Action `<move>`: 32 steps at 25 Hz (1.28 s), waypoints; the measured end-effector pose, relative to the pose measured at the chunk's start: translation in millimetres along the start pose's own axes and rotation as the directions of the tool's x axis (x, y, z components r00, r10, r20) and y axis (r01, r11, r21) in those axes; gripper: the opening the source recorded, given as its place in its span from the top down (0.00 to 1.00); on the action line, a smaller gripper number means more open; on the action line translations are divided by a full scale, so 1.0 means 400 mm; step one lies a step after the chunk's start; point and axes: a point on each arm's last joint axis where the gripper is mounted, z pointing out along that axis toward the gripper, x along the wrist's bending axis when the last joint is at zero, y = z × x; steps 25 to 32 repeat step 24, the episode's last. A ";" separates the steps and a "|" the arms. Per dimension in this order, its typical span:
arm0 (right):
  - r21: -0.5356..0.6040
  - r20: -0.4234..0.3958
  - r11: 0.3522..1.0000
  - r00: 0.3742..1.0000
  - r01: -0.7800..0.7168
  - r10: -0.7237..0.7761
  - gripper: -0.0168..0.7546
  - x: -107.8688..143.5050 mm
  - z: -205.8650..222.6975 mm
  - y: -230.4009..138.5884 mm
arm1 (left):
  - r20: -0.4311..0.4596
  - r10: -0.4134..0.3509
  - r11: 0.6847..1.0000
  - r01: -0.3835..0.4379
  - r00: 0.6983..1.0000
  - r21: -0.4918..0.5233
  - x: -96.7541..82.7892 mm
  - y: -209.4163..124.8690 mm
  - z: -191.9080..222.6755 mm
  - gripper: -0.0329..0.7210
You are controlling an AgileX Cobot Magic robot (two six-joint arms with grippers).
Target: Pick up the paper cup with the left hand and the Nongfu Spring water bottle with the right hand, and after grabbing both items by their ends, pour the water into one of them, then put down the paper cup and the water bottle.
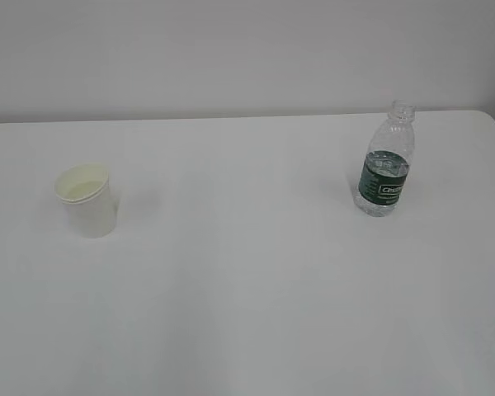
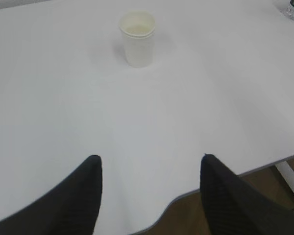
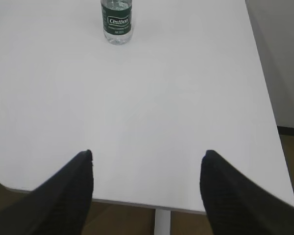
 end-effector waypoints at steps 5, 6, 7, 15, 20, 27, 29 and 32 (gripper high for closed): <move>-0.015 0.002 1.000 1.000 0.003 -0.003 0.30 0.001 0.014 -0.001 | -0.001 0.003 1.000 -0.003 1.000 -0.017 0.000 -0.002 0.015 0.36; -0.014 0.002 1.000 1.000 0.003 -0.003 0.30 0.001 0.014 -0.001 | -0.001 0.003 1.000 -0.003 1.000 -0.017 0.000 -0.001 0.015 0.36; -0.014 0.002 1.000 1.000 0.003 -0.003 0.30 0.001 0.014 -0.001 | -0.001 0.003 1.000 -0.003 1.000 -0.017 0.000 -0.001 0.015 0.36; -0.019 0.002 1.000 1.000 0.003 -0.003 0.30 0.001 0.014 0.000 | -0.001 0.003 1.000 -0.003 1.000 -0.021 0.000 -0.001 0.015 0.36; -0.019 0.002 1.000 1.000 0.003 -0.003 0.30 0.001 0.014 0.000 | -0.001 0.003 1.000 -0.003 1.000 -0.021 0.000 -0.001 0.015 0.36; -0.019 0.002 1.000 1.000 0.003 -0.003 0.30 0.001 0.014 0.000 | -0.001 0.003 1.000 -0.003 1.000 -0.023 0.000 0.000 0.015 0.36; -0.019 0.002 1.000 1.000 0.003 -0.003 0.30 0.001 0.014 0.000 | -0.001 0.003 1.000 -0.003 1.000 -0.023 0.000 0.000 0.015 0.36; -0.019 0.002 1.000 1.000 0.003 -0.003 0.30 0.001 0.014 0.000 | -0.001 0.003 1.000 -0.003 1.000 -0.023 0.000 0.000 0.015 0.36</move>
